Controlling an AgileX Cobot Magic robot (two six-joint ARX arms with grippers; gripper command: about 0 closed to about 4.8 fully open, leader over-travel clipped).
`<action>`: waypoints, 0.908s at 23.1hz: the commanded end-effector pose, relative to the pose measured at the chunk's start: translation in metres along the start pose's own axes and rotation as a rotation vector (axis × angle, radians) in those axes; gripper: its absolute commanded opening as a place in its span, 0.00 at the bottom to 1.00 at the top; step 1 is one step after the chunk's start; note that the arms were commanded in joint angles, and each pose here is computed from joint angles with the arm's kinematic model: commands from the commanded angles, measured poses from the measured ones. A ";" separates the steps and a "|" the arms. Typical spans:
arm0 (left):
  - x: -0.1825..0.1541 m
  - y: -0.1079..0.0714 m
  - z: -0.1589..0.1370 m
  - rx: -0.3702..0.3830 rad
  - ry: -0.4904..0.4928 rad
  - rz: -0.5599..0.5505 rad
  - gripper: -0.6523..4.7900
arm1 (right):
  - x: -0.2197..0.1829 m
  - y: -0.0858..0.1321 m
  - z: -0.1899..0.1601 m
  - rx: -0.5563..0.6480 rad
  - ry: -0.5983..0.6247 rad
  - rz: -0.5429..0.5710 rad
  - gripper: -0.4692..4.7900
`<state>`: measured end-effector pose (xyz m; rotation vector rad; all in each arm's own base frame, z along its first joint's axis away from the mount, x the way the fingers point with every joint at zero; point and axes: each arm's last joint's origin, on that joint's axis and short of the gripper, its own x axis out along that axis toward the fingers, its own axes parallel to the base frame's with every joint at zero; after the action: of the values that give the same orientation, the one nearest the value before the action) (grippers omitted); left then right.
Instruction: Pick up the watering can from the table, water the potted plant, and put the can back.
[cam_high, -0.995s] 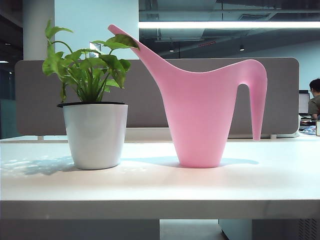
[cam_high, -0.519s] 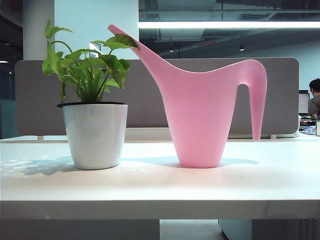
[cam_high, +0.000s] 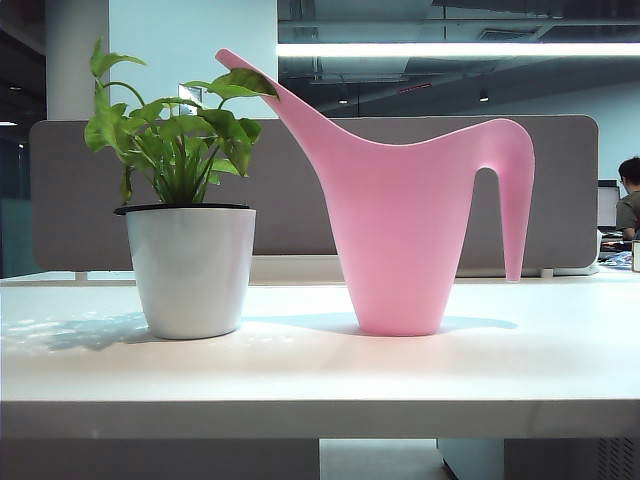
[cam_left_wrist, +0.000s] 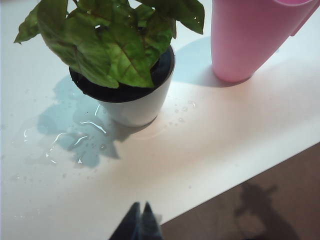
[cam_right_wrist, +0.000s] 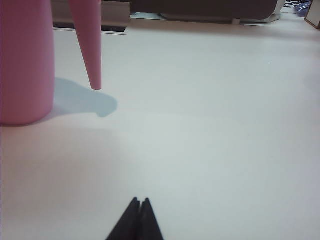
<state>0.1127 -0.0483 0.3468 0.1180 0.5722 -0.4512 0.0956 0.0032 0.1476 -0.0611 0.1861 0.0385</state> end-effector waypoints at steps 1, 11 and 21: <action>-0.001 0.000 0.003 0.002 -0.022 -0.002 0.13 | 0.001 0.000 -0.001 -0.003 -0.004 -0.002 0.09; -0.001 0.000 0.003 0.002 -0.023 -0.001 0.13 | 0.001 0.000 -0.001 0.005 -0.011 0.002 0.09; -0.001 0.000 0.002 0.002 -0.024 -0.001 0.13 | -0.013 -0.005 0.046 0.071 -0.323 -0.069 0.09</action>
<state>0.1127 -0.0483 0.3468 0.1180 0.5722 -0.4512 0.0960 0.0017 0.1630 -0.0079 0.0666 -0.0170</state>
